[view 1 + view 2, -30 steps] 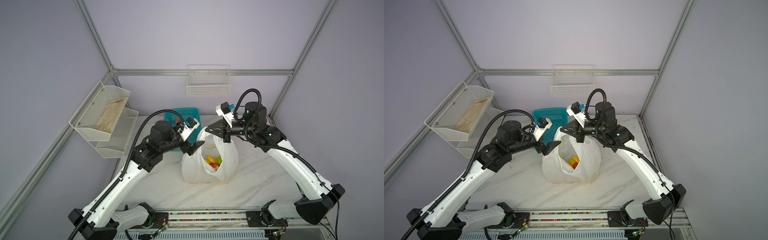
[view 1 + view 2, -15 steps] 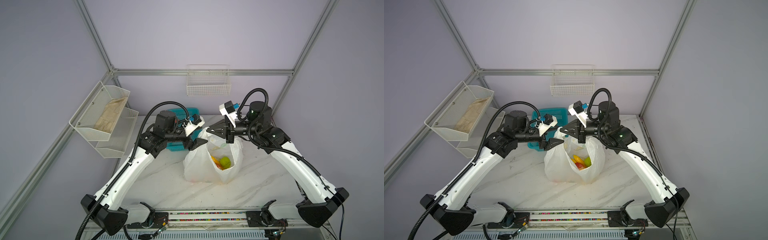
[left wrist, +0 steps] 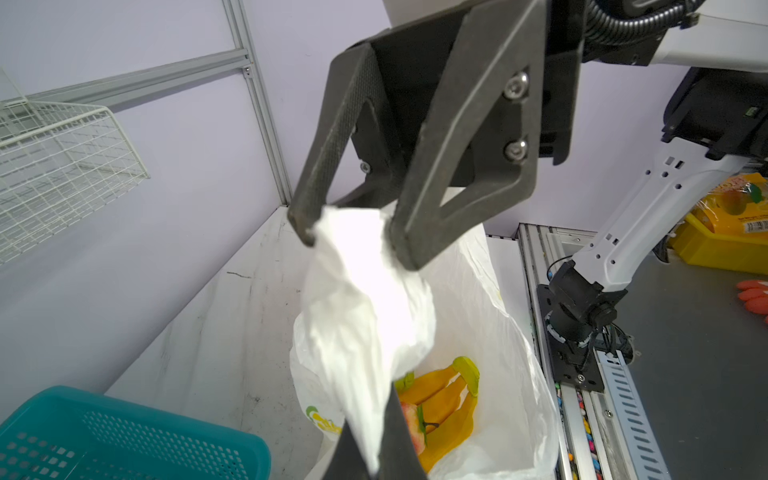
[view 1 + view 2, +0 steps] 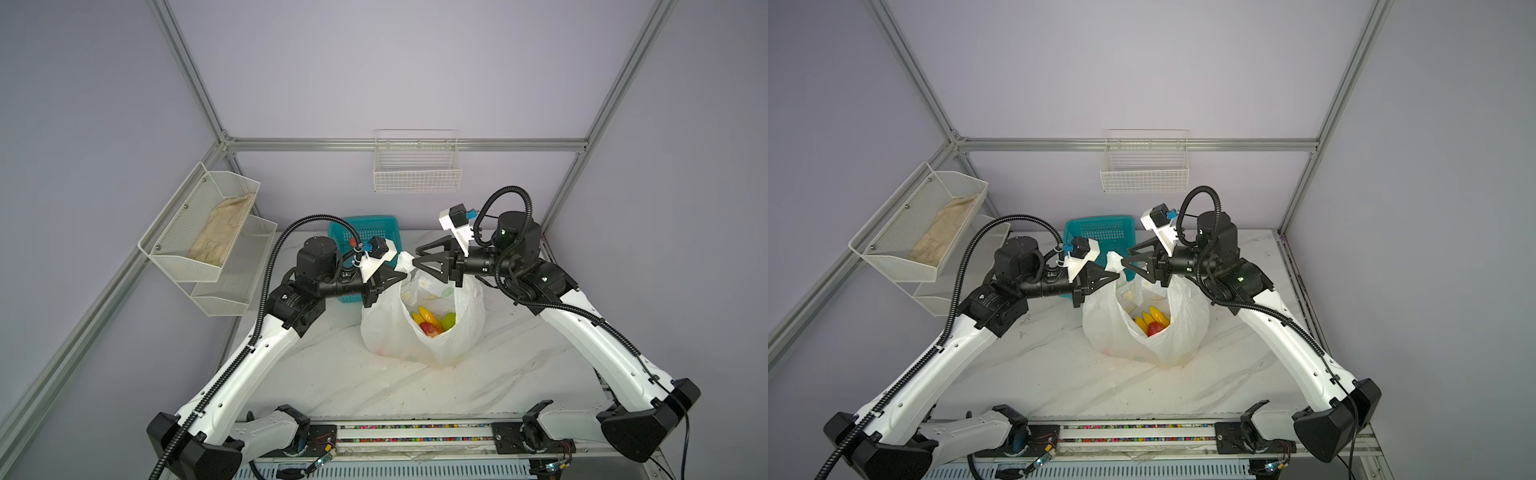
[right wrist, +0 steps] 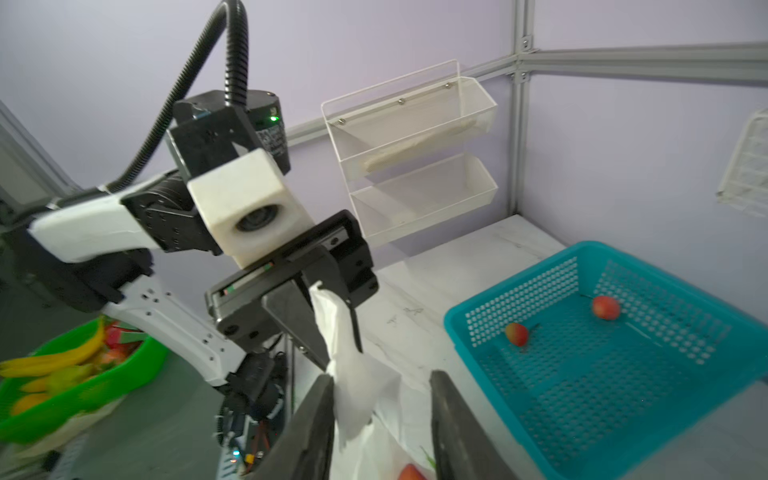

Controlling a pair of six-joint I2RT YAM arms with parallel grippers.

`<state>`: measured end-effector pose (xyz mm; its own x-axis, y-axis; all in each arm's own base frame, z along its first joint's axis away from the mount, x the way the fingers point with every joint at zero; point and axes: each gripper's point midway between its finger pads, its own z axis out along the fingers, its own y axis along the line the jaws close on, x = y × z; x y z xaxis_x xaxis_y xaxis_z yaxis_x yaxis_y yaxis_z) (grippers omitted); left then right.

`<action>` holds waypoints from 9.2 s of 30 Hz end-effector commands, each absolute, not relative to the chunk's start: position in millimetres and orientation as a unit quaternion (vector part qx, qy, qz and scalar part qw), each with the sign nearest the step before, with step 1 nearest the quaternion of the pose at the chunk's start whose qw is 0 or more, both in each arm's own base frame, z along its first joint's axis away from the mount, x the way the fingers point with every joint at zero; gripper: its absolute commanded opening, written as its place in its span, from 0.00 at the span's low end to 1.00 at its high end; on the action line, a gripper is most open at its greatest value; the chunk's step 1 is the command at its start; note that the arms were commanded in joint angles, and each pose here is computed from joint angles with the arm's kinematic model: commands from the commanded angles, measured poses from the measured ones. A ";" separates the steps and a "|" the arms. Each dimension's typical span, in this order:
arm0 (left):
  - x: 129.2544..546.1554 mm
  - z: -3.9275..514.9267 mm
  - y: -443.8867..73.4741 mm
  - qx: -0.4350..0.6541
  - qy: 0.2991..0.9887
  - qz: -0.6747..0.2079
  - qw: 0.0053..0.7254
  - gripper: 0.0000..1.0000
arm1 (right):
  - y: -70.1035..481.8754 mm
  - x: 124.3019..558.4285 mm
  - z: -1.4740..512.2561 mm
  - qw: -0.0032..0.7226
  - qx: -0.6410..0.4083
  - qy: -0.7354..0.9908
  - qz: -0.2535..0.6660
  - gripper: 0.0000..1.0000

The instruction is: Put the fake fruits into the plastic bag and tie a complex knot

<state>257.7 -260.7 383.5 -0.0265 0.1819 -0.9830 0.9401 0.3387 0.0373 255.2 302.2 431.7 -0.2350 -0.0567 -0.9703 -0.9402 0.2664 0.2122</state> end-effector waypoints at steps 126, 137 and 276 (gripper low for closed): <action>321.8 377.9 -169.7 0.107 0.709 -0.402 0.569 0.00 | 226.6 304.3 351.0 0.579 -0.376 0.553 0.467 0.25; 305.4 388.3 -207.0 0.268 0.694 -0.427 0.515 0.00 | 220.8 284.3 342.5 0.561 -0.345 0.604 0.448 0.00; 320.4 340.1 -237.2 0.419 0.613 -0.481 0.465 0.51 | 262.6 282.2 309.6 0.488 -0.368 0.694 0.380 0.00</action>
<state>321.6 -232.8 305.6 -0.2935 0.0943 -0.9513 0.9377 0.2222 -0.2672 282.9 262.2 291.5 -0.3055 -0.1630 -0.9381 -0.8647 0.4600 0.2017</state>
